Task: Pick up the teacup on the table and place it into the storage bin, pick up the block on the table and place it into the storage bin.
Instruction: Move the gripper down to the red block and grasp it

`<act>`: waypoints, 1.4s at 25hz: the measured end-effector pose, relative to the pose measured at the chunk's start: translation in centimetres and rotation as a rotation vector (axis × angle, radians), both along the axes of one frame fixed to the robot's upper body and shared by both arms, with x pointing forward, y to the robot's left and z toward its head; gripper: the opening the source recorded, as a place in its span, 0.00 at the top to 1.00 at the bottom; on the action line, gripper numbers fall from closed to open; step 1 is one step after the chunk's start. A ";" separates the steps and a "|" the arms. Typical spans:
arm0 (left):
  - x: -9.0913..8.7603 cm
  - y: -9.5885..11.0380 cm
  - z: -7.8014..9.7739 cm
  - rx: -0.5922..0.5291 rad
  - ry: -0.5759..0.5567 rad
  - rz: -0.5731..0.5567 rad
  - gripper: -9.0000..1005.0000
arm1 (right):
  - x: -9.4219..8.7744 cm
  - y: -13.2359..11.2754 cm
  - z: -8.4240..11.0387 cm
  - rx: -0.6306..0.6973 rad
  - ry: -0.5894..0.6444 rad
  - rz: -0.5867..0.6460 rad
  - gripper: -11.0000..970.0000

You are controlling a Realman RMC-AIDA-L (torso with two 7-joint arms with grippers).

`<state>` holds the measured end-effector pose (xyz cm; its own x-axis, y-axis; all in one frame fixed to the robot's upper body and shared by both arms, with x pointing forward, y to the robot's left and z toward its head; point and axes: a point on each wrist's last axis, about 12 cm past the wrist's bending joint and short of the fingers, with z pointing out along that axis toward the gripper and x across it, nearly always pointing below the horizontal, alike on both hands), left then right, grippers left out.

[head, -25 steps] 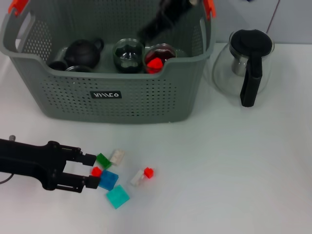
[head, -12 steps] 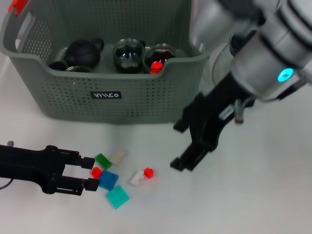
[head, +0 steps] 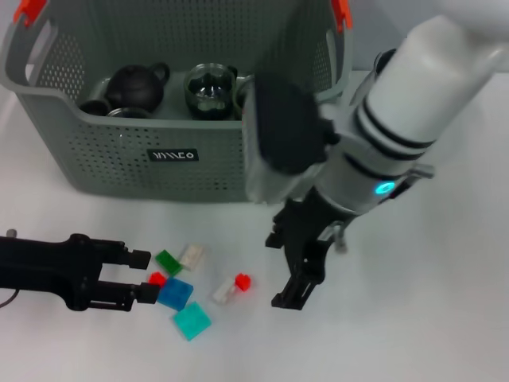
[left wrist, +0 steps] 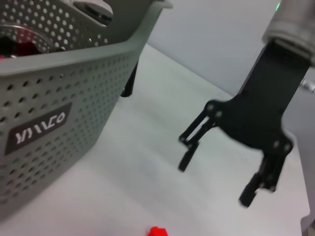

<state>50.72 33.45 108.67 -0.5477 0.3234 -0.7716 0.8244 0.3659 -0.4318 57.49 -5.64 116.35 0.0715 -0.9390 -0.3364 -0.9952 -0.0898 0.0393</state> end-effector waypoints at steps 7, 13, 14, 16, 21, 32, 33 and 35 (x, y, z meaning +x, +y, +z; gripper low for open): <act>-0.6 0.4 -0.4 -0.035 0.008 0.055 0.32 | -0.8 1.9 -2.0 -0.031 -0.158 0.166 0.04; -1.0 0.5 -0.7 -0.065 0.016 0.090 0.32 | -1.1 2.6 -2.9 -0.033 -0.249 0.309 0.05; -1.0 0.5 -0.7 -0.067 0.018 0.092 0.32 | -1.1 2.7 -2.9 -0.029 -0.255 0.323 0.05; -1.0 0.4 -0.8 -0.072 0.022 0.096 0.32 | -1.1 2.9 -2.8 -0.021 -0.266 0.351 0.05; -1.1 0.0 -1.0 -0.084 0.031 0.099 0.32 | -1.4 3.3 -2.9 -0.003 -0.269 0.403 0.06; -1.2 -0.1 -1.0 -0.088 0.042 0.103 0.32 | -1.6 3.6 -2.8 0.021 -0.187 0.226 0.12; -1.2 -0.1 -1.0 -0.088 0.042 0.103 0.32 | -1.6 3.6 -2.7 0.017 -0.175 0.196 0.12; -1.2 -0.1 -1.1 -0.086 0.042 0.101 0.32 | -1.6 3.6 -2.7 0.008 -0.149 0.129 0.12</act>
